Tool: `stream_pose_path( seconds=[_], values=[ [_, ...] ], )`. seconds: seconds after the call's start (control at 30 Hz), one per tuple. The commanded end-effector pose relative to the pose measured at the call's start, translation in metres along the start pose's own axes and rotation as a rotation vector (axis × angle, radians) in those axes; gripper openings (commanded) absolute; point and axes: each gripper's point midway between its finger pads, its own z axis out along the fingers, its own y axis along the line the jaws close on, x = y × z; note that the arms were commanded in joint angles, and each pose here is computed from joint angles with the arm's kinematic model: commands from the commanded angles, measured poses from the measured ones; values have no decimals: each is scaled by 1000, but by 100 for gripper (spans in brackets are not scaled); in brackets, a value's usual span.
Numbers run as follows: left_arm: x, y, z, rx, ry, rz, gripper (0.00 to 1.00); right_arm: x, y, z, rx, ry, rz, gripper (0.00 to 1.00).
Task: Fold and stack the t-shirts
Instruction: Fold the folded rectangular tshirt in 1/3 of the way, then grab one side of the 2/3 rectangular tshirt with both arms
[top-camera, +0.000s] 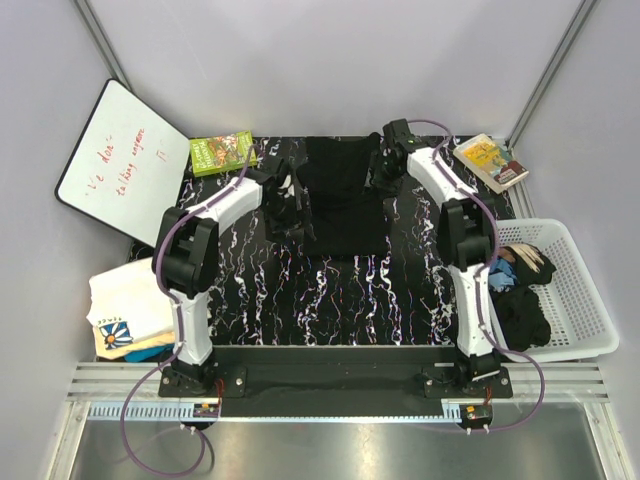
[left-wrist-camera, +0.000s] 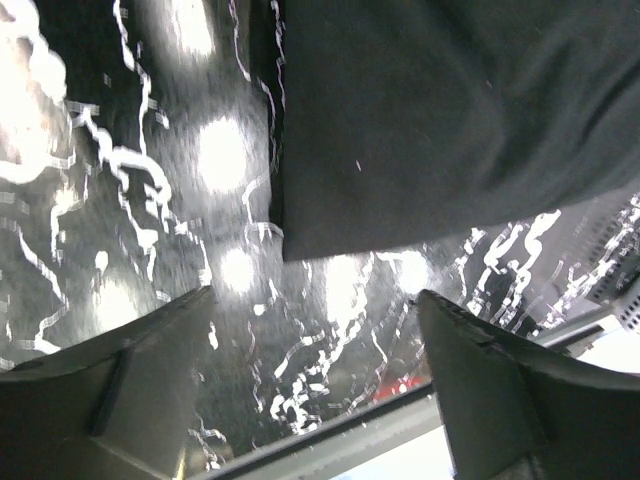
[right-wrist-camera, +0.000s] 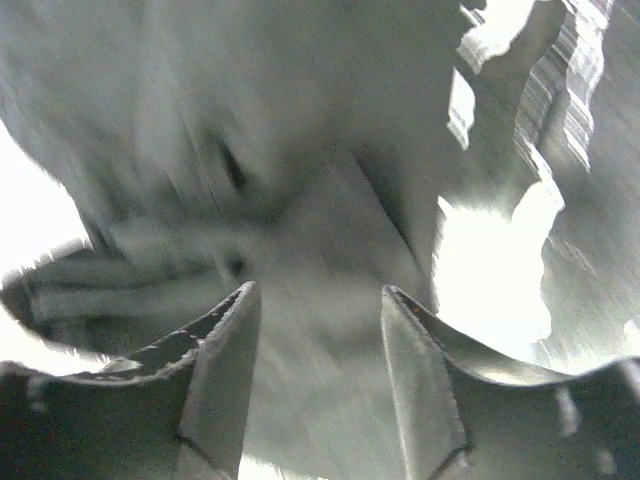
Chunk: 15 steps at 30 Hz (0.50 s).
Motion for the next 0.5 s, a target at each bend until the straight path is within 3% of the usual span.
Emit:
stream_pose_path(
  seconds=[0.0,0.07,0.23,0.37,0.4,0.47],
  values=[
    [-6,2,22,18,7,1,81,-15,-30,-88,27,-95,62,62],
    [-4,3,31,26,23,-5,79,-9,-45,-112,-3,-89,130,63],
    [2,6,44,37,58,-22,71,68,-58,-105,-76,109,237,63],
    [4,7,51,52,70,-26,40,113,-53,-85,-171,230,343,63],
    [5,7,52,52,76,-33,22,128,-53,-80,-183,269,365,63],
    [6,8,55,52,78,-39,6,138,-44,-72,-224,316,383,63]
  ],
)
